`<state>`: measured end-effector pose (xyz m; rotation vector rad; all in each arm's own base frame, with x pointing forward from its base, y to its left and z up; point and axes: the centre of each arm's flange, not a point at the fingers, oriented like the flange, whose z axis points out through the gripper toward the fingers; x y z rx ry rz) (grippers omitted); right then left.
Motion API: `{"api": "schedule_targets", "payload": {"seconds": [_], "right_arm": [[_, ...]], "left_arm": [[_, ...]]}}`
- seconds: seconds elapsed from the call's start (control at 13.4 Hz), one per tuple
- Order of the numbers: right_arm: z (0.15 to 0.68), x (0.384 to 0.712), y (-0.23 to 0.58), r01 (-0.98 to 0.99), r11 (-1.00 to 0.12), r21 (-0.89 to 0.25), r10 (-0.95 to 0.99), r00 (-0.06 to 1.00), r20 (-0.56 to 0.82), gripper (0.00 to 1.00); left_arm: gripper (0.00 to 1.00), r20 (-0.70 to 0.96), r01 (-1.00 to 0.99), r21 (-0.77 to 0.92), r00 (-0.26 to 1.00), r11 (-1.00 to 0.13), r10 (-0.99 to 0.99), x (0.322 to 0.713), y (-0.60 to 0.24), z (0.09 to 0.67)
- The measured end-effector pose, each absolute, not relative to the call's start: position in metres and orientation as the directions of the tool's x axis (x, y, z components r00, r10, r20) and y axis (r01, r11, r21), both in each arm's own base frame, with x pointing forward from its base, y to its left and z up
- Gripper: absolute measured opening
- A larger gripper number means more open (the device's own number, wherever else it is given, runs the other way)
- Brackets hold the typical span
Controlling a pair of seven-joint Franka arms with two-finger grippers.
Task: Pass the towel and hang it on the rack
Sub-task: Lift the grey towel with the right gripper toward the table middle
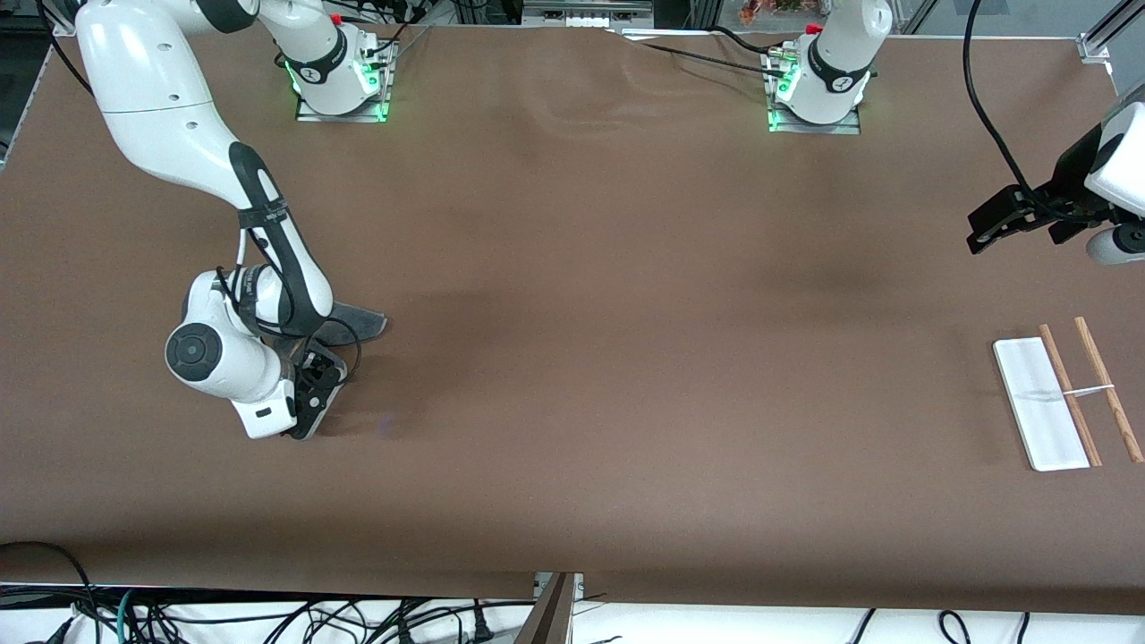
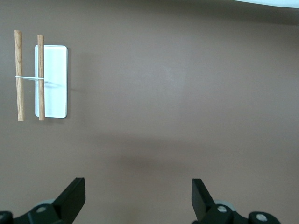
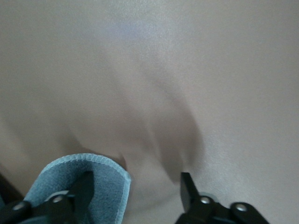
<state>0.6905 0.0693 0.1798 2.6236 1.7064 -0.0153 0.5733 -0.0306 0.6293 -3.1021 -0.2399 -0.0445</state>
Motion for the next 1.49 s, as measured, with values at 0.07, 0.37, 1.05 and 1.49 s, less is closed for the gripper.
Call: {"api": "schedule_targets", "payload": {"seconds": [0.07, 0.37, 1.05, 1.49], "right_arm": [[0.179, 0.69, 0.07, 0.915, -0.405, 0.003, 0.914, 0.405, -0.016, 0.64], [0.18, 0.689, 0.071, 0.915, -0.404, 0.0, 0.915, 0.404, -0.016, 0.17], [0.289, 0.694, 0.17, 0.882, -0.47, -0.011, 0.876, 0.468, 0.12, 0.02], [0.404, 0.642, 0.314, 0.737, -0.661, -0.142, 0.705, 0.674, 0.218, 0.02]], "left_arm": [[1.0, 0.031, 0.154, -0.028, 0.988, -0.988, 0.153, 0.573, -0.031, 0.629], [1.0, 0.031, 0.151, -0.027, 0.988, -0.988, 0.15, 0.573, -0.032, 0.629], [1.0, 0.032, 0.15, -0.031, 0.988, -0.988, 0.149, 0.573, -0.033, 0.63], [1.0, 0.032, 0.147, -0.031, 0.989, -0.989, 0.146, 0.573, -0.034, 0.63]]}}
